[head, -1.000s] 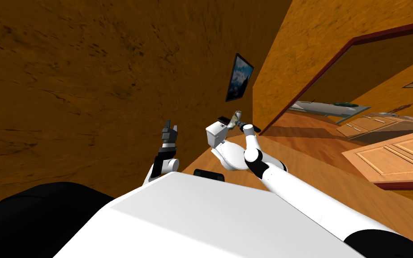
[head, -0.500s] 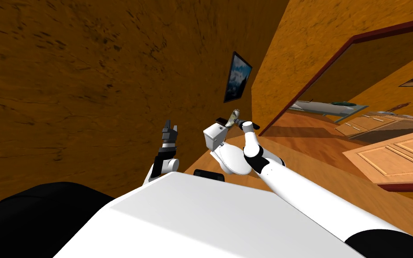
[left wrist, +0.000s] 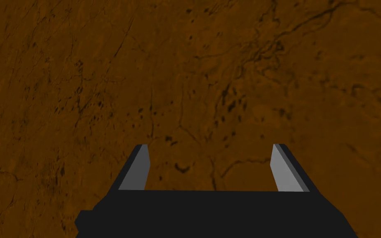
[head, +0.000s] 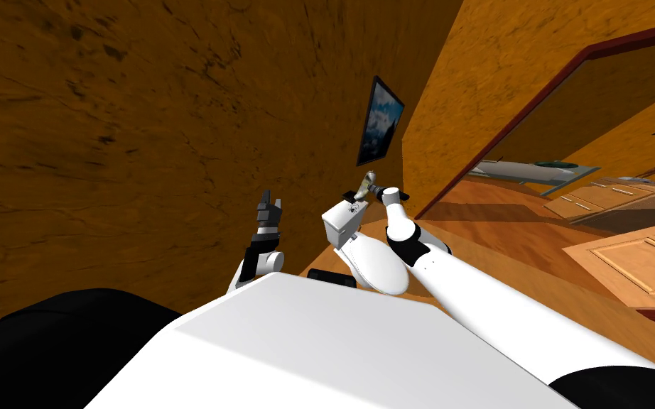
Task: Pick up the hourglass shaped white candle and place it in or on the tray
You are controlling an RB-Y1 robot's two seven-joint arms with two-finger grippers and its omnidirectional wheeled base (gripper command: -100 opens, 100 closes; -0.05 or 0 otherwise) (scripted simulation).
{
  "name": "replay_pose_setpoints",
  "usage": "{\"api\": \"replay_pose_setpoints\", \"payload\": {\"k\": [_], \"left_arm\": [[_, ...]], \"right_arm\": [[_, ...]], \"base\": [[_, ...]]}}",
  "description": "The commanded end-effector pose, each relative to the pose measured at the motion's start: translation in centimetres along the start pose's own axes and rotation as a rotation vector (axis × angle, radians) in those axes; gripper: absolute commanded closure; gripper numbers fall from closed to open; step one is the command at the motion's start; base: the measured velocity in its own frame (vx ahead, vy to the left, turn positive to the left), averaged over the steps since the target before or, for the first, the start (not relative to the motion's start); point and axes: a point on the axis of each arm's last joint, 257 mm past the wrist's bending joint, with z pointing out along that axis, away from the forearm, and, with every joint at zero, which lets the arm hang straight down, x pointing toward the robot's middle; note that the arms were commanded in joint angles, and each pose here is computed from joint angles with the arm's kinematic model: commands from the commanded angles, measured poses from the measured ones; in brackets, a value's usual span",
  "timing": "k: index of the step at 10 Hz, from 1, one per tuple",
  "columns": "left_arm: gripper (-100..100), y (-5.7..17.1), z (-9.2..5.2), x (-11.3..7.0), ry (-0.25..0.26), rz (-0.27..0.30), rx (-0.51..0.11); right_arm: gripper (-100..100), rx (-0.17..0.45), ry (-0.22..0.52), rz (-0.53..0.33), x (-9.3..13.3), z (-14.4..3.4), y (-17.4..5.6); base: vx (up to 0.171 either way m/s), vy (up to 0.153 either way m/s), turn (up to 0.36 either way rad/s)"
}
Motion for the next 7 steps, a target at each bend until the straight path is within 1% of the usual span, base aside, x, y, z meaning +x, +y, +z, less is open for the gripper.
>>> {"api": "replay_pose_setpoints", "payload": {"k": [1, 2, 3, 4, 7], "left_arm": [[0, 0.00, 0.00, 0.00, 0.000, 0.000, 0.000], [0, 0.00, 0.00, 0.00, 0.000, 0.000, 0.000], [0, -0.01, 0.01, 0.00, 0.000, 0.000, 0.000], [0, 0.28, -0.16, 0.11, 0.002, -0.002, -0.008], [0, 0.33, -0.18, 0.12, 0.002, -0.003, -0.010]], "right_arm": [[100, 0.014, 0.001, 0.004, 0.69, 0.14, -0.88], [100, 0.017, 0.004, 0.003, 1.15, 0.17, -0.97], [100, 0.013, 0.004, 0.002, 0.85, 0.11, -0.77], [-100, 0.016, 0.003, 0.003, 0.84, 0.12, -0.97], [-100, 0.016, 0.002, 0.004, 0.81, 0.12, -0.99]], "base": [[0.255, 0.084, 0.028], [0.178, 0.076, 0.038], [0.050, 0.020, 0.035], [-0.001, -0.007, 0.007], [0.000, 0.000, 0.000]]}}
